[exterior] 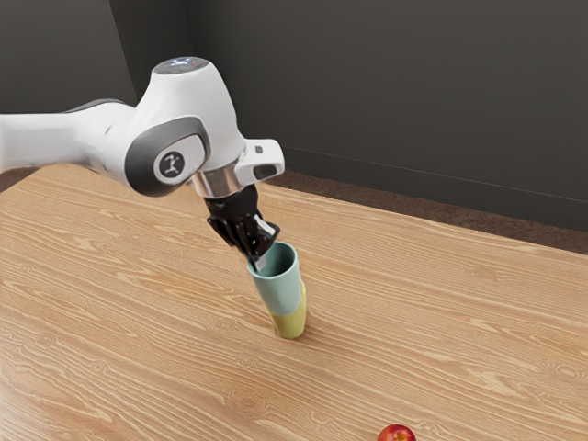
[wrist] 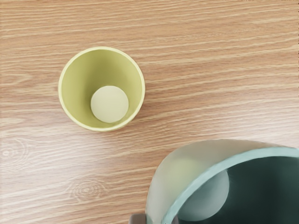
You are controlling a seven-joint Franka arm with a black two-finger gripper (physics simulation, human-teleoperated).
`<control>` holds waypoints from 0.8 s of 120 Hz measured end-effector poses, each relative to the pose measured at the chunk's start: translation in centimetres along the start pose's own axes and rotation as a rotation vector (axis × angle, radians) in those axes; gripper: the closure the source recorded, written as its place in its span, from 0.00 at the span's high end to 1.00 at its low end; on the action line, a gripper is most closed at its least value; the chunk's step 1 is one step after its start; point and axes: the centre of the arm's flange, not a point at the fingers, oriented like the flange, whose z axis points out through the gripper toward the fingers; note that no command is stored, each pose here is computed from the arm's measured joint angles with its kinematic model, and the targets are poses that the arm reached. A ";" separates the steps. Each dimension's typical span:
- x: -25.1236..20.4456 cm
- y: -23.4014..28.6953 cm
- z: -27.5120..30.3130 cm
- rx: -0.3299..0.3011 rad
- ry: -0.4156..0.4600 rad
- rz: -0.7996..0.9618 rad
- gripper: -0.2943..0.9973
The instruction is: Place the right cup onto the left cup
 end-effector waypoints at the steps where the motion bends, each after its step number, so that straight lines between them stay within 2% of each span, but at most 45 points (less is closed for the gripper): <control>1: 0.1 -0.1 -0.1 0.000 0.001 -0.001 0.17; 29: 1.9 -3.6 -1.6 -0.002 0.012 -0.030 0.16; 96: 6.7 -7.9 2.9 -0.007 -0.040 -0.061 0.16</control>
